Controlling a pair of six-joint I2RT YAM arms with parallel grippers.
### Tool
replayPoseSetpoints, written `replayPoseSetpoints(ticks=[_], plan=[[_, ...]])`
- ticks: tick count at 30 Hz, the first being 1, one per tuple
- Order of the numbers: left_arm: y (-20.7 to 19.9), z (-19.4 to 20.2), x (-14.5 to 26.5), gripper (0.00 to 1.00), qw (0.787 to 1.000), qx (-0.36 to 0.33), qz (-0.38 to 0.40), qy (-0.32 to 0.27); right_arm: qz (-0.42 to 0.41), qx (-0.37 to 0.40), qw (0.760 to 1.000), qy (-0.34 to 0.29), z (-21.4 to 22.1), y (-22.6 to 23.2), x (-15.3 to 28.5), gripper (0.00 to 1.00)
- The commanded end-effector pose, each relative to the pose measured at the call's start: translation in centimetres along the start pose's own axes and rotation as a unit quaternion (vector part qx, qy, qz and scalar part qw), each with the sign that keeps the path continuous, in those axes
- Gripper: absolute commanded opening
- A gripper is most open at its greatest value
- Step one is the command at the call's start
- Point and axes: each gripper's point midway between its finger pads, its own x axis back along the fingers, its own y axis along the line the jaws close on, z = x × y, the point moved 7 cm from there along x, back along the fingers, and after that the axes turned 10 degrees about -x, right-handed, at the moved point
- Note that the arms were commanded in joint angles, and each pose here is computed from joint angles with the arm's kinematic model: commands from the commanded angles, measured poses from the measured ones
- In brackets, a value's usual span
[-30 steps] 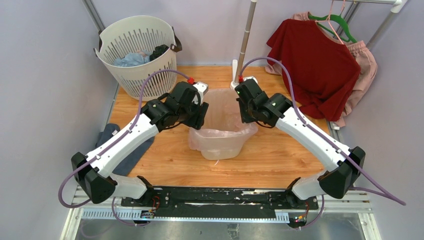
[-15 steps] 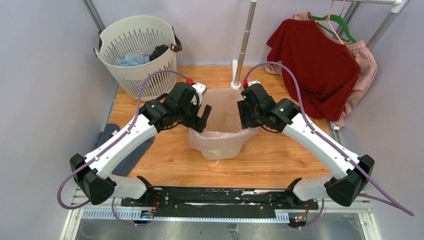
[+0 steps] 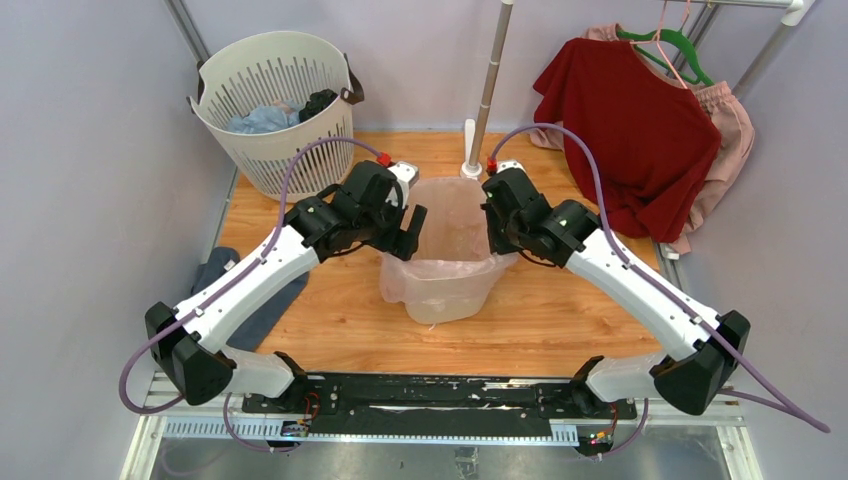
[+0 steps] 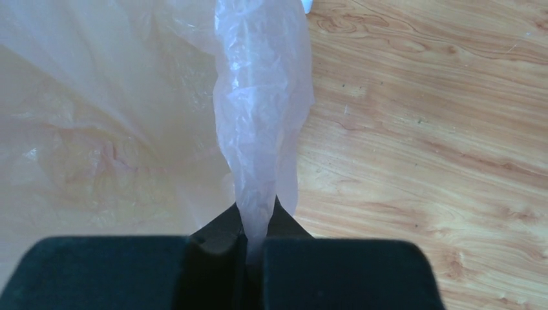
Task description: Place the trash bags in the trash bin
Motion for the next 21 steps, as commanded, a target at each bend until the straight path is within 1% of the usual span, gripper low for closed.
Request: replayPoseSetpoints(ticks=[1, 2, 3, 4, 6, 8, 11, 13, 16, 19, 20, 21], plan=[[0.7, 1.1, 0.2, 0.99, 0.999, -0.014, -0.020, 0.031, 0.031, 0.044, 0.998, 0.027, 0.7, -0.5, -1.0, 0.06], [0.8, 1.2, 0.5, 1.00, 0.999, -0.015, -0.023, 0.030, 0.031, 0.051, 0.998, 0.025, 0.5, -0.4, -1.1, 0.19], [0.9, 1.2, 1.0, 1.00, 0.999, -0.018, -0.025, 0.027, 0.030, 0.060, 0.998, 0.020, 0.2, -0.2, -1.3, 0.36], [1.0, 1.2, 1.5, 1.00, 0.999, -0.021, -0.030, 0.027, 0.032, 0.068, 0.997, 0.015, -0.1, -0.2, -1.5, 0.48], [1.4, 1.1, 2.5, 1.00, 0.998, -0.027, -0.043, 0.026, 0.043, 0.078, 0.996, 0.006, -0.9, -0.5, -1.7, 0.57], [1.7, 0.8, 3.7, 1.00, 0.998, -0.029, -0.052, 0.017, 0.046, 0.082, 0.996, -0.005, -1.9, -0.8, -1.8, 0.61], [2.0, -0.1, 5.1, 1.00, 0.998, -0.034, -0.058, 0.002, 0.042, 0.078, 0.996, -0.019, -3.2, -0.9, -1.1, 0.61], [2.1, -0.8, 5.6, 1.00, 0.998, -0.041, -0.057, 0.000, 0.037, 0.074, 0.996, -0.018, -3.4, -0.9, -0.2, 0.61], [1.9, -1.9, 6.0, 1.00, 0.998, -0.052, -0.037, -0.003, 0.023, 0.062, 0.998, 0.007, -2.8, -0.8, 1.0, 0.62], [1.3, -2.6, 6.1, 1.00, 0.998, -0.062, -0.004, -0.011, 0.003, 0.037, 0.999, 0.007, -2.2, -1.0, 2.3, 0.62], [1.1, -2.7, 6.0, 1.00, 0.998, -0.064, 0.005, -0.011, -0.006, 0.029, 1.000, 0.005, -2.0, -1.0, 2.8, 0.68], [1.0, -2.7, 6.0, 1.00, 0.998, -0.067, 0.011, -0.011, -0.011, 0.022, 1.000, 0.003, -1.9, -1.0, 3.2, 0.80]])
